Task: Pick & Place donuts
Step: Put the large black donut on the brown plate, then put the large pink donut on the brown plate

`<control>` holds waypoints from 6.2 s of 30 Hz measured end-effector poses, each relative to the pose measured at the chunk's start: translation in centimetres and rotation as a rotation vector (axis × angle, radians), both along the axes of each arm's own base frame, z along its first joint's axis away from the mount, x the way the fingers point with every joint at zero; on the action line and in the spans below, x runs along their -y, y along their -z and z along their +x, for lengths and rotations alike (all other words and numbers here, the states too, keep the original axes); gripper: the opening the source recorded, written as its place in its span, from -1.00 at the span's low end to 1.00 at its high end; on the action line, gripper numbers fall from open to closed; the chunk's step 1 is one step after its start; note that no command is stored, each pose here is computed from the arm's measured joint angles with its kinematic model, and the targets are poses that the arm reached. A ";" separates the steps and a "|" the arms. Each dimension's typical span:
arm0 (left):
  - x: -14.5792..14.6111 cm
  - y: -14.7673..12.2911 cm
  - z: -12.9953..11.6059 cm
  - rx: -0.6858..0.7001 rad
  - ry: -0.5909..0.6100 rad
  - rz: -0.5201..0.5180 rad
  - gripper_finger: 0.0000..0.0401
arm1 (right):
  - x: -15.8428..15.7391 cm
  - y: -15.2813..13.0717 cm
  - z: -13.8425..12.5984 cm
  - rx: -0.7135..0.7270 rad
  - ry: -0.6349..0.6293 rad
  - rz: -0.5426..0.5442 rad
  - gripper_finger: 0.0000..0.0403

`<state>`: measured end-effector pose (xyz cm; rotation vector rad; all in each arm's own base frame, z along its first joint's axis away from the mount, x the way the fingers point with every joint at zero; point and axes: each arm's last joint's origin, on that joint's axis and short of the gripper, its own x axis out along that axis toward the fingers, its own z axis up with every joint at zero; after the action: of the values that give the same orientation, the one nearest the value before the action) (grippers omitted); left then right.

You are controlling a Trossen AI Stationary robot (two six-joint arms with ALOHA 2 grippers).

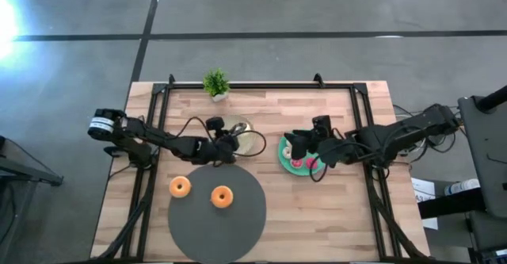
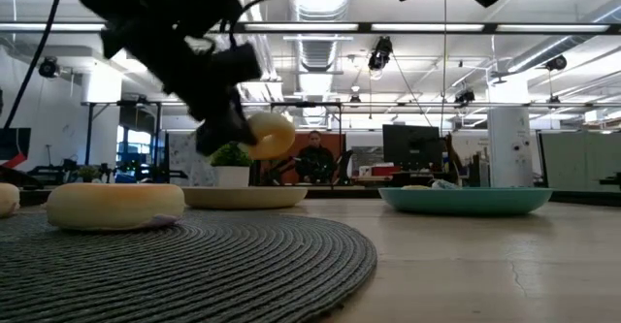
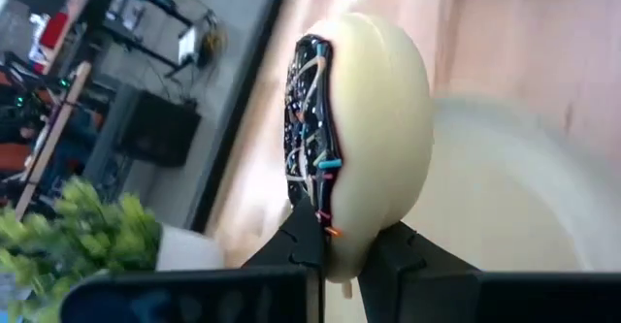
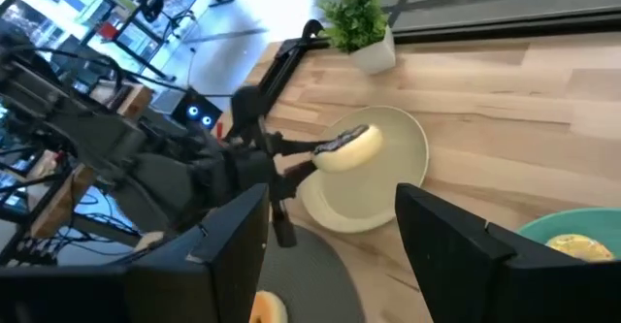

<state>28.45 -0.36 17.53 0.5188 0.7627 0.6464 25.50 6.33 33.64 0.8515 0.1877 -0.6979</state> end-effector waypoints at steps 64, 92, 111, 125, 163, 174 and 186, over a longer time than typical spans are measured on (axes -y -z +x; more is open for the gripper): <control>-0.6 -0.2 -3.7 -0.438 0.112 -0.290 -0.22 | 0.1 0.3 0.2 -0.012 0.003 -0.010 0.07; 5.9 -3.9 -13.7 -0.484 0.242 -0.940 -0.22 | -1.5 2.9 2.1 -0.196 -0.302 0.063 0.07; 12.5 -1.9 -16.8 -0.452 0.149 -0.847 -0.23 | -2.2 4.9 4.2 -0.232 -0.329 0.023 0.07; 14.3 2.1 -15.7 -0.519 0.004 -0.655 -0.23 | -2.1 5.0 4.2 -0.236 -0.323 0.026 0.07; 5.4 -10.3 -16.3 0.752 0.460 -1.662 -1.00 | -2.2 2.9 9.9 -0.090 -0.686 -0.624 0.07; 5.6 -7.1 -15.4 0.864 0.659 -1.881 -1.00 | -1.7 0.4 14.8 -0.129 -0.800 -0.694 0.07; 5.9 -6.0 -14.3 0.794 0.683 -1.768 -1.00 | -1.8 -0.1 18.4 -0.098 -1.027 -0.694 0.07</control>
<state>14.16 -6.21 23.56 -1.0504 0.1338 -0.5682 43.93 8.18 33.74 -0.0109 0.3996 0.1845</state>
